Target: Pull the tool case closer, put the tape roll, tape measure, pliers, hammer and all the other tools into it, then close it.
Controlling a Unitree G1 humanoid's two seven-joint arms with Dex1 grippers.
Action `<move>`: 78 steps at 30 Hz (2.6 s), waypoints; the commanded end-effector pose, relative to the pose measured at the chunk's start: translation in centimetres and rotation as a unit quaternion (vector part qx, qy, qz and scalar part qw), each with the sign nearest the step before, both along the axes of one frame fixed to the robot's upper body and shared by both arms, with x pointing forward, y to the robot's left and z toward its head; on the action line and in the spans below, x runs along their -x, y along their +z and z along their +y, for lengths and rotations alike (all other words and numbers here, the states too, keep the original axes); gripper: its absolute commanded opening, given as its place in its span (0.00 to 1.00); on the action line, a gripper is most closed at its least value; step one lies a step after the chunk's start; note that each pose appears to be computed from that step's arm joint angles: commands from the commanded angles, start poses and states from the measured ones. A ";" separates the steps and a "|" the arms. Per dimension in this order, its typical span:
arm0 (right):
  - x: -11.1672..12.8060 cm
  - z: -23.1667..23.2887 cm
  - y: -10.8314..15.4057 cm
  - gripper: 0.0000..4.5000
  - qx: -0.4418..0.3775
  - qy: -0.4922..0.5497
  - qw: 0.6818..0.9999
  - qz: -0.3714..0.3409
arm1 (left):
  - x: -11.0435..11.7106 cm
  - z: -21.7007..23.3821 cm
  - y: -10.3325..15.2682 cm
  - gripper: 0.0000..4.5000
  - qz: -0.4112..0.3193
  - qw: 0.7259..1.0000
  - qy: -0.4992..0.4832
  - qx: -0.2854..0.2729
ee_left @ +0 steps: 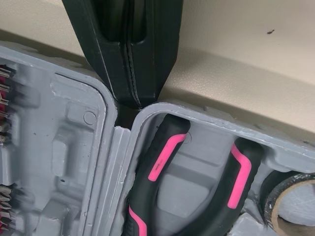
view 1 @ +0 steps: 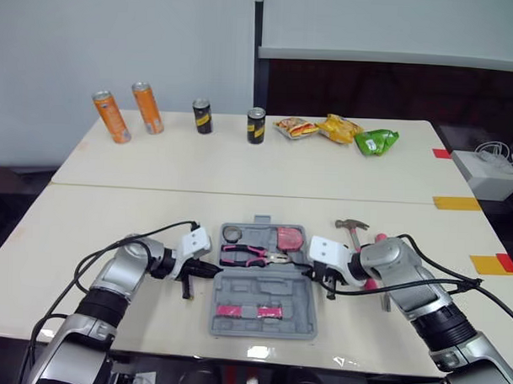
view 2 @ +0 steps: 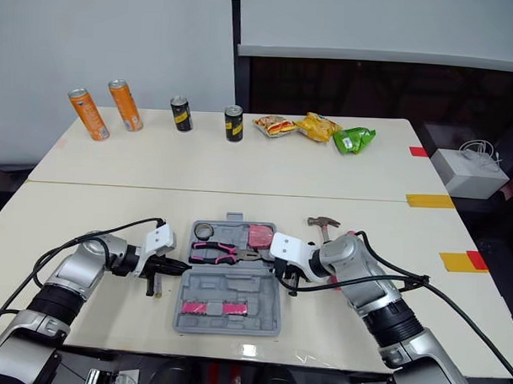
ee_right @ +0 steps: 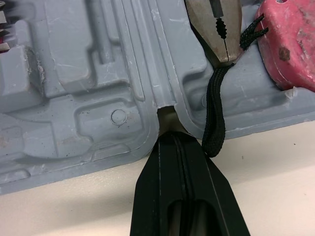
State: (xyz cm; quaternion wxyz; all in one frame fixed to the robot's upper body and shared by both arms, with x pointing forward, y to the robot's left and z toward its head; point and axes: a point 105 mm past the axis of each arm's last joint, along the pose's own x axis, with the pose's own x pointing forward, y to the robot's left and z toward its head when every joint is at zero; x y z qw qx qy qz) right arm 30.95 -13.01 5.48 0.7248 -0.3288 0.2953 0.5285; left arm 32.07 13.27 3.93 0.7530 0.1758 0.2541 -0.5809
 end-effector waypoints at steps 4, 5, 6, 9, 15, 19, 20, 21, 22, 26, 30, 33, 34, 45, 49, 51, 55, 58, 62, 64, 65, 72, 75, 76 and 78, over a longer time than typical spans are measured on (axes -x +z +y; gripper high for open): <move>1.8 1.7 -0.6 0.00 -0.019 0.041 0.998 0.031 | 1.0 -2.2 0.1 0.00 -0.001 0.999 -0.045 0.018; 1.8 1.6 -0.7 0.00 -0.019 0.038 0.999 0.029 | 1.1 -2.3 0.1 0.00 -0.001 0.999 -0.046 0.018; 1.7 1.5 -0.7 0.00 -0.019 0.035 0.999 0.028 | 1.2 -2.3 0.1 0.00 -0.001 0.999 -0.047 0.019; 1.4 1.2 -0.5 0.00 -0.021 0.026 0.999 0.015 | 1.1 -2.1 0.3 0.00 -0.009 0.999 -0.039 0.022; 1.5 -1.0 0.8 0.00 -0.048 -0.020 0.999 0.011 | 0.7 0.3 1.9 0.00 -0.038 0.998 0.022 0.050; 2.0 -2.9 2.2 0.00 -0.080 -0.049 0.996 -0.005 | 0.8 1.9 3.6 0.00 -0.072 0.993 0.062 0.076; 2.3 -3.0 2.5 0.00 -0.093 -0.047 0.995 -0.010 | 0.9 2.1 4.0 0.00 -0.077 0.991 0.067 0.086; 2.4 -3.2 3.3 0.00 -0.131 -0.058 0.989 -0.021 | 1.0 2.5 4.8 0.00 -0.093 0.986 0.081 0.110; 2.6 -3.3 3.8 0.00 -0.158 -0.066 0.985 -0.029 | 1.1 2.8 5.3 0.00 -0.103 0.982 0.090 0.127; 3.4 -4.2 5.5 0.00 -0.266 -0.096 0.956 -0.075 | 2.0 4.2 8.2 0.00 -0.120 0.948 0.162 0.245; 4.3 -5.8 5.9 0.06 -0.325 -0.130 0.931 -0.103 | 4.3 5.7 8.5 0.05 -0.107 0.931 0.197 0.287; 6.3 -7.4 5.7 0.26 -0.337 -0.133 0.924 -0.118 | 6.2 7.2 8.3 0.26 -0.095 0.921 0.232 0.298; 7.0 -8.1 5.6 0.34 -0.339 -0.144 0.922 -0.120 | 6.9 7.9 7.9 0.33 -0.093 0.919 0.246 0.294; 14.2 -16.9 3.2 1.00 -0.295 -0.291 0.899 -0.139 | 13.8 14.9 3.9 1.00 -0.075 0.898 0.362 0.239; 15.3 -18.1 2.1 1.00 -0.285 -0.317 0.895 -0.134 | 14.7 15.9 2.7 1.00 -0.069 0.893 0.380 0.229; 15.5 -18.2 1.8 1.00 -0.287 -0.323 0.893 -0.127 | 14.8 15.9 2.5 1.00 -0.069 0.894 0.379 0.227; 15.2 -17.9 1.8 1.00 -0.291 -0.319 0.892 -0.131 | 14.1 15.1 3.1 1.00 -0.077 0.894 0.370 0.240; 14.4 -17.0 2.2 1.00 -0.299 -0.311 0.893 -0.132 | 13.4 14.1 4.0 1.00 -0.080 0.898 0.352 0.252; 12.6 -14.5 3.8 1.00 -0.321 -0.267 0.898 -0.137 | 12.0 12.1 5.0 1.00 -0.084 0.904 0.336 0.249; 11.8 -12.5 5.2 1.00 -0.329 -0.213 0.908 -0.147 | 11.0 10.8 5.6 1.00 -0.095 0.906 0.338 0.236; 11.5 -11.9 5.7 1.00 -0.316 -0.194 0.913 -0.170 | 10.6 10.3 5.8 1.00 -0.093 0.905 0.345 0.233; 8.9 -8.1 9.4 1.00 -0.353 -0.092 0.911 -0.193 | 7.8 8.3 6.7 1.00 -0.083 0.877 0.435 0.185; 8.5 -5.3 11.9 1.00 -0.366 0.050 0.922 -0.114 | 5.6 8.0 6.3 1.00 -0.049 0.826 0.549 0.115; 8.4 -5.2 12.1 1.00 -0.362 0.070 0.924 -0.102 | 5.3 7.7 6.1 1.00 -0.038 0.820 0.560 0.108; 8.2 -5.3 12.3 1.00 -0.358 0.088 0.925 -0.090 | 4.9 7.3 6.1 1.00 -0.024 0.810 0.577 0.103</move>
